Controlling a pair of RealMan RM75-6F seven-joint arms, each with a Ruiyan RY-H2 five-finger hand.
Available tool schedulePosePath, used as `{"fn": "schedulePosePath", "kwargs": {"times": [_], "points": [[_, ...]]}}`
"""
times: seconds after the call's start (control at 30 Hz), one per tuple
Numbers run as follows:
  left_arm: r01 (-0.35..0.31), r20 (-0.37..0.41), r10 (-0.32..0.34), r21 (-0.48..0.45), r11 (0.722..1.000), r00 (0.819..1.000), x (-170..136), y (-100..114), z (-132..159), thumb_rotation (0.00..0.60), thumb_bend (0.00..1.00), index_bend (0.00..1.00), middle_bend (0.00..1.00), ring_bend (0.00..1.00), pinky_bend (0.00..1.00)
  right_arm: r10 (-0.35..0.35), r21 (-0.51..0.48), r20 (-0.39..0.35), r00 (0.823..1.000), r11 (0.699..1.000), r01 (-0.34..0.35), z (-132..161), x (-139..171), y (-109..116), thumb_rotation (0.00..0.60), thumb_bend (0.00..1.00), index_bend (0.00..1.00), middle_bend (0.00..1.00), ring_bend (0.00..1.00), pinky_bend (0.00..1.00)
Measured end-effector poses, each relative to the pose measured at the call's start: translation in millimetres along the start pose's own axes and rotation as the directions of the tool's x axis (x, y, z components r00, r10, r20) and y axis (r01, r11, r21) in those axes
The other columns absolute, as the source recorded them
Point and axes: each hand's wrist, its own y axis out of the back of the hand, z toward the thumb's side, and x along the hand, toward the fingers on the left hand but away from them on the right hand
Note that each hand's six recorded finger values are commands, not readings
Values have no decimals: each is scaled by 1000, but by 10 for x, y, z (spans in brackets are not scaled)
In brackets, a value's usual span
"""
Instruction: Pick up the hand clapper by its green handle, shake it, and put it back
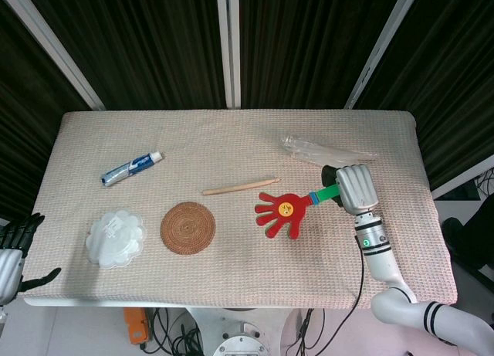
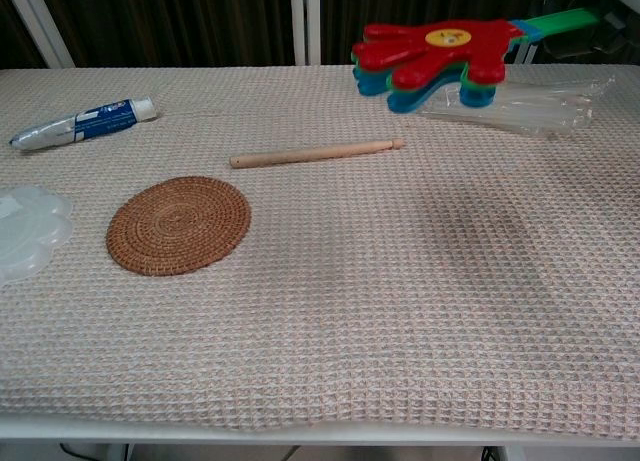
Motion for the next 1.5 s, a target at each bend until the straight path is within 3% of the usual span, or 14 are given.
{"fn": "schedulePosePath", "kwargs": {"times": [0.07,0.17,0.3,0.4,0.5,0.63,0.83,0.9,1.0,1.07,1.23,1.33,1.4,1.5], "points": [[0,0,0,-1,1000,1000,-1,-1,0,600,120,39,40,0,37,20,99,-22,1000,995,-17,13,20,-42,600,1000,1000,1000,1000,1000],[-2,1,2,0,1000,1000,0,6,1,600,120,39,40,0,37,48,112,-14,999,993,-46,10,34,-80,600,1000,1000,1000,1000,1000],[-5,1,5,1,1000,1000,-1,17,1,600,119,39,40,0,37,83,-42,34,996,996,-82,-4,35,-101,600,1000,1000,1000,1000,1000],[-4,0,4,1,1000,1000,-2,14,-1,600,119,40,40,0,37,96,-237,81,992,969,-74,-24,22,-81,600,1000,1000,1000,1000,1000],[-2,-1,2,0,1000,1000,-2,8,-4,600,120,40,40,0,37,111,-457,139,984,889,-36,-67,0,-49,600,1000,1000,1000,1000,1000],[-4,-1,4,0,1000,1000,1,10,-5,600,119,40,40,0,37,137,-691,203,969,721,43,-129,-26,-2,600,1000,1000,1000,1000,1000],[-4,0,4,2,1000,1000,0,12,-4,600,119,40,40,0,37,201,-848,202,959,526,68,-94,-29,-28,600,1000,1000,1000,1000,1000],[-6,-1,6,2,1000,1000,-2,17,-5,600,120,40,40,0,37,219,-861,191,957,506,56,-80,-25,-52,600,1000,1000,1000,1000,1000],[-7,-2,7,2,1000,1000,-7,21,-7,600,119,40,40,0,37,216,-841,185,959,540,41,-85,-25,-62,600,1000,1000,1000,1000,1000],[-6,-3,6,1,1000,1000,-10,19,-11,600,119,39,40,0,37,195,-792,180,964,610,24,-97,-27,-56,600,1000,1000,1000,1000,1000],[-5,-3,5,0,1000,1000,-6,14,-14,600,120,40,40,0,37,100,-488,131,986,872,-24,-120,-41,-18,600,1000,1000,1000,1000,1000],[-4,-1,4,1,1000,1000,-2,11,-8,600,121,40,40,0,37,53,-215,80,995,976,-35,-113,-39,-15,600,1000,1000,1000,1000,1000],[-3,-1,3,1,1000,1000,-2,11,-6,600,121,39,41,0,37,34,-50,49,998,998,-31,-101,-33,-22,600,1000,1000,1000,1000,1000],[-4,-2,4,2,1000,1000,-4,14,-7,600,121,39,40,0,37,17,160,8,1000,987,-18,-82,-14,-47,600,1000,1000,1000,1000,1000]]}}
